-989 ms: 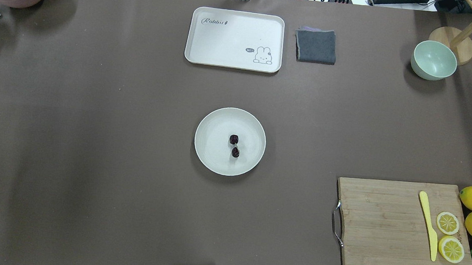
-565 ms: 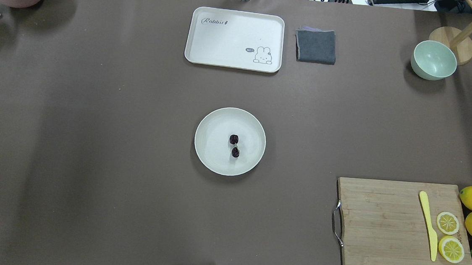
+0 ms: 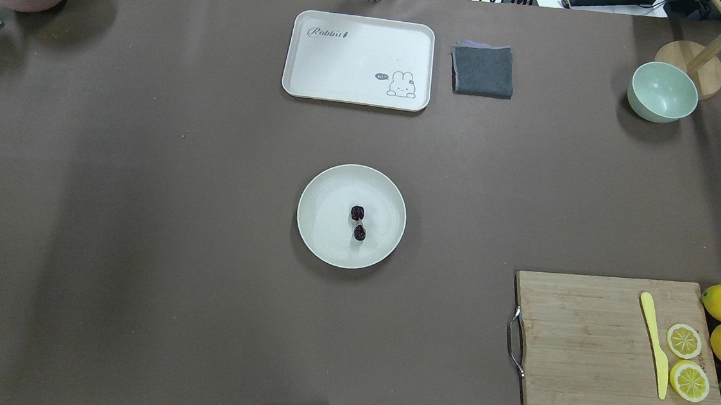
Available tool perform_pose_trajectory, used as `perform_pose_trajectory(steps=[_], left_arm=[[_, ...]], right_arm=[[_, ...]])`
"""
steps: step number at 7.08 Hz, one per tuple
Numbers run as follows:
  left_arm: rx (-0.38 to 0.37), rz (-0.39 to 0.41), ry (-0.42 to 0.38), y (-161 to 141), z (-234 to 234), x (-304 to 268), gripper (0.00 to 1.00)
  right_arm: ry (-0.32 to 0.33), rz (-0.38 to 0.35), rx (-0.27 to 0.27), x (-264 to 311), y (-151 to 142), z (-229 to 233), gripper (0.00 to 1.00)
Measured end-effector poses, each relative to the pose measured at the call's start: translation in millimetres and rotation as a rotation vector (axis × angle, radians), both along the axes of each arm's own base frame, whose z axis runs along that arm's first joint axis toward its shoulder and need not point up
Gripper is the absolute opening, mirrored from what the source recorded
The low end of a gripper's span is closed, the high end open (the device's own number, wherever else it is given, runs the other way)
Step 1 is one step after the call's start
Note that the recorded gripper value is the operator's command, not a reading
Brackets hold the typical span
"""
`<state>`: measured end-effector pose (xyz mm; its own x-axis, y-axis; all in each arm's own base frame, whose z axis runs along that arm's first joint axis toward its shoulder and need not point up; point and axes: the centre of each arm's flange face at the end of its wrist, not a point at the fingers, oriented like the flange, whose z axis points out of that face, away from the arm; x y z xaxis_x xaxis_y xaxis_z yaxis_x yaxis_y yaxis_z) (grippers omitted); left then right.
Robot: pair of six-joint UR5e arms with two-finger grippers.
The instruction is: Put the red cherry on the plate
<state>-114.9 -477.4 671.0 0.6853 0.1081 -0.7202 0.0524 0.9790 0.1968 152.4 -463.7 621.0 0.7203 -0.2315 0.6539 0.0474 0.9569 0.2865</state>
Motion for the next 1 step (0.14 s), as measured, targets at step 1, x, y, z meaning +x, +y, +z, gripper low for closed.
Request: perform_pose_trajectory(steps=[1], left_arm=[[0.004, -0.007, -0.003, -4.4, 0.5, -6.1, 0.98]], right_arm=[[0.005, 0.011, 0.012, 6.0, 0.5, -5.6, 0.99]])
